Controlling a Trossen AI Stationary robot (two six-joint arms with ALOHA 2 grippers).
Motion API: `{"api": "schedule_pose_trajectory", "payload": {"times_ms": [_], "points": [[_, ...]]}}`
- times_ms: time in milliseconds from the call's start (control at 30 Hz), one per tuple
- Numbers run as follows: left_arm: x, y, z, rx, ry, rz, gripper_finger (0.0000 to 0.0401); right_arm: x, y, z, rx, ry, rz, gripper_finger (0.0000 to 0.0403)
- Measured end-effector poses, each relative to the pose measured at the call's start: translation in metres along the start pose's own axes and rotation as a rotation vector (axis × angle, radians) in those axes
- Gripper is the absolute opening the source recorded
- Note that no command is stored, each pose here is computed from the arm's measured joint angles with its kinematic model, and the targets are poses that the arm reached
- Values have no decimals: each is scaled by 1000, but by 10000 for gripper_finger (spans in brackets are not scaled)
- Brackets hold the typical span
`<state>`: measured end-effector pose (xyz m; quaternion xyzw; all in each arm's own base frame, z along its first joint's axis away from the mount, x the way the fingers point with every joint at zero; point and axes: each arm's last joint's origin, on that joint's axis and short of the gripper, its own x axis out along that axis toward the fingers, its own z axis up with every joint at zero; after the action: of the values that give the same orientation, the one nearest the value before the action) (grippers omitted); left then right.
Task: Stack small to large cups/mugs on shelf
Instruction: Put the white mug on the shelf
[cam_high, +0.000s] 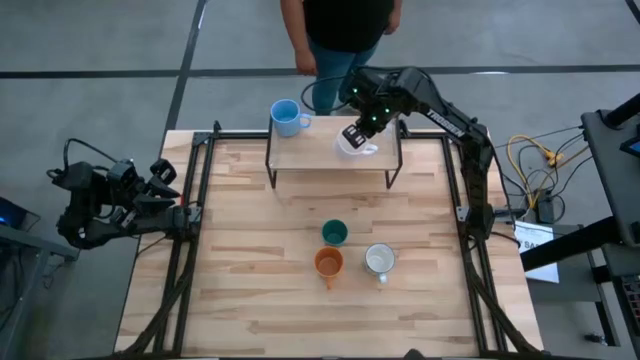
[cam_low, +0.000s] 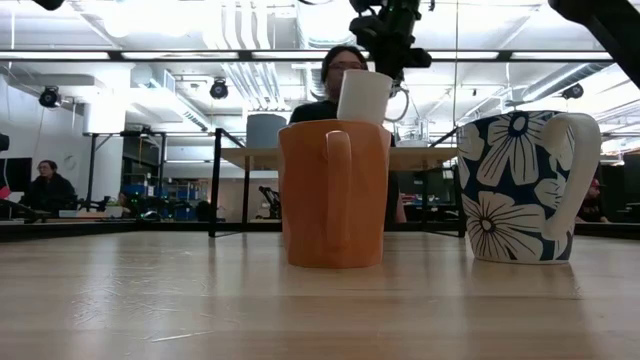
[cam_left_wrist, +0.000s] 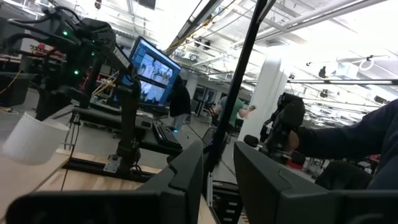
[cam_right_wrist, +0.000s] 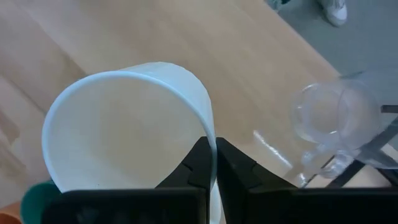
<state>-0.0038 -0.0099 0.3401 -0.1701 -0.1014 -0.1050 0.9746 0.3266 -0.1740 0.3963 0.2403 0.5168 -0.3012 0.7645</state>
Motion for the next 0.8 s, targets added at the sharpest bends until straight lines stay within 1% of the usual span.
{"api": "schedule_pose_trajectory", "payload": {"times_ms": [300, 800], "points": [[0, 0, 0, 0, 0, 0, 77, 5, -21, 7, 21, 1, -39, 9], [0, 0, 0, -2, 0, 1, 77, 7, -28, 10, 26, -1, -45, 9]]}}
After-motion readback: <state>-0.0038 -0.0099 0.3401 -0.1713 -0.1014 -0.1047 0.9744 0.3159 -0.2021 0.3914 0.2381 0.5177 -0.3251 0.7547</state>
